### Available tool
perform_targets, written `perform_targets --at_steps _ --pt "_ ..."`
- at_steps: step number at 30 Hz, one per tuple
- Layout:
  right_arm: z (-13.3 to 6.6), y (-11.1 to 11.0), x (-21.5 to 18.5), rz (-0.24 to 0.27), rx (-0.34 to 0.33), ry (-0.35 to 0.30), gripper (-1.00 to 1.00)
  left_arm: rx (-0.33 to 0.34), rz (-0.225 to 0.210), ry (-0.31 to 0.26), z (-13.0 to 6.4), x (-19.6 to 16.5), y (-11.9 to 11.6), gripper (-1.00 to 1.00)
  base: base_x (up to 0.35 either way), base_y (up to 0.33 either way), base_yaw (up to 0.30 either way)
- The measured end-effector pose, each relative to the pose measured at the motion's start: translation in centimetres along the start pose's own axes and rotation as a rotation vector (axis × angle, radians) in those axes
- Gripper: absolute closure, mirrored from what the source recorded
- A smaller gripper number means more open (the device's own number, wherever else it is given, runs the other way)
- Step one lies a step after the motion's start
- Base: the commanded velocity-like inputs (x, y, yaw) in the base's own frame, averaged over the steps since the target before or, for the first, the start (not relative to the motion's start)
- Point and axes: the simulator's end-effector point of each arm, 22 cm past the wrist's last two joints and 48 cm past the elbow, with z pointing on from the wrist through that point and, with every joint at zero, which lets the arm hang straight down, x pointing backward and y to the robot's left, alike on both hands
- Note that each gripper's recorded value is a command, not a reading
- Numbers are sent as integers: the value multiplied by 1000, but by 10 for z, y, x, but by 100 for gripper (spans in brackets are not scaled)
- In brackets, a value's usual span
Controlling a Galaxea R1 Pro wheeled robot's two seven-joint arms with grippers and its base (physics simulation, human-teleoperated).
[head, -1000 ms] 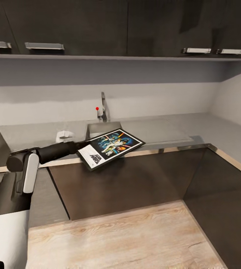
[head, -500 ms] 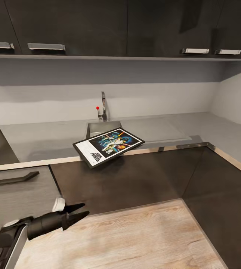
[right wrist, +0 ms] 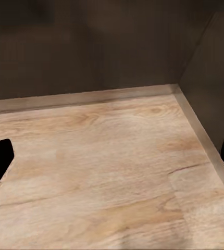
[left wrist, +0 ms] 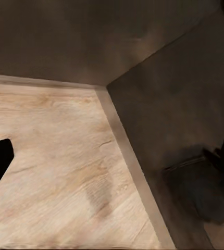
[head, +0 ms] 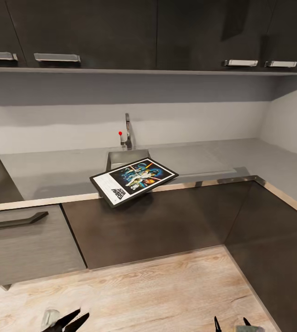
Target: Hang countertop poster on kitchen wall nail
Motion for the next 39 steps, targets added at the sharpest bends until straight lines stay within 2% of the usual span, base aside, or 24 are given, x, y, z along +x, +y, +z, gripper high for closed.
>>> perform_targets --at_steps 1,2,3,4,6,8,10,13,15,17,20,23,25,26,28,30,31,32,35,39 --pt "2 1 -6 4 1 -7 -100 -10 -20 2 -2 7 4 -100 0 0 0" --pt "5 4 -16 9 0 -7 -100 -33 -62 4 -7 20 13 -100 0 0 0" --pt "7 6 -21 10 -3 -3 -100 -48 -86 2 -11 26 18 -100 0 0 0" --pt "10 14 -31 9 -17 9 -100 -77 -123 -19 -20 31 28 -100 0 0 0" --pt "15 29 -52 11 -47 10 -100 -124 -168 -68 -34 30 44 -100 0 0 0" --pt "16 40 -67 27 -68 1 -100 -150 -190 -96 -42 29 52 -100 0 0 0" --pt "19 61 -91 96 -110 -18 -100 -189 -242 -124 -54 36 63 -100 0 0 0" --pt "24 81 -108 152 -151 -29 -100 -215 -282 -133 -63 45 71 -100 0 0 0" --pt "29 102 -122 204 -199 -16 -100 -244 -313 -135 -70 52 79 -100 0 0 0" --pt "32 109 -128 230 -215 -10 -100 -270 -320 -135 -76 53 86 -100 0 0 0" --pt "37 117 -140 285 -235 -11 -100 -345 -320 -142 -94 48 106 -100 0 0 0" --pt "51 122 -175 414 -260 -44 -100 -406 -326 -149 -111 46 122 -100 0 0 0" --pt "56 122 -190 475 -271 -59 -100 -417 -338 -146 -113 51 124 -100 0 0 0" --pt "60 123 -202 540 -283 -70 -100 -423 -350 -143 -115 56 125 -100 0 0 0" --pt "63 124 -215 604 -296 -81 -100 -430 -359 -141 -116 59 126 -100 0 0 0" --pt "67 140 -247 720 -357 -104 -100 -460 -369 -134 -119 64 131 -100 0 0 0" --pt "68 143 -254 740 -370 -108 -100 -467 -371 -133 -120 65 133 -100 0 0 0" --pt "69 148 -265 781 -392 -114 -100 -478 -373 -130 -121 67 135 -100 0 0 0" --pt "70 157 -286 847 -433 -124 -100 -489 -375 -128 -122 68 137 -100 0 0 0" --pt "68 177 -306 894 -501 -108 -100 -495 -376 -126 -123 69 138 -100 26 0 0"
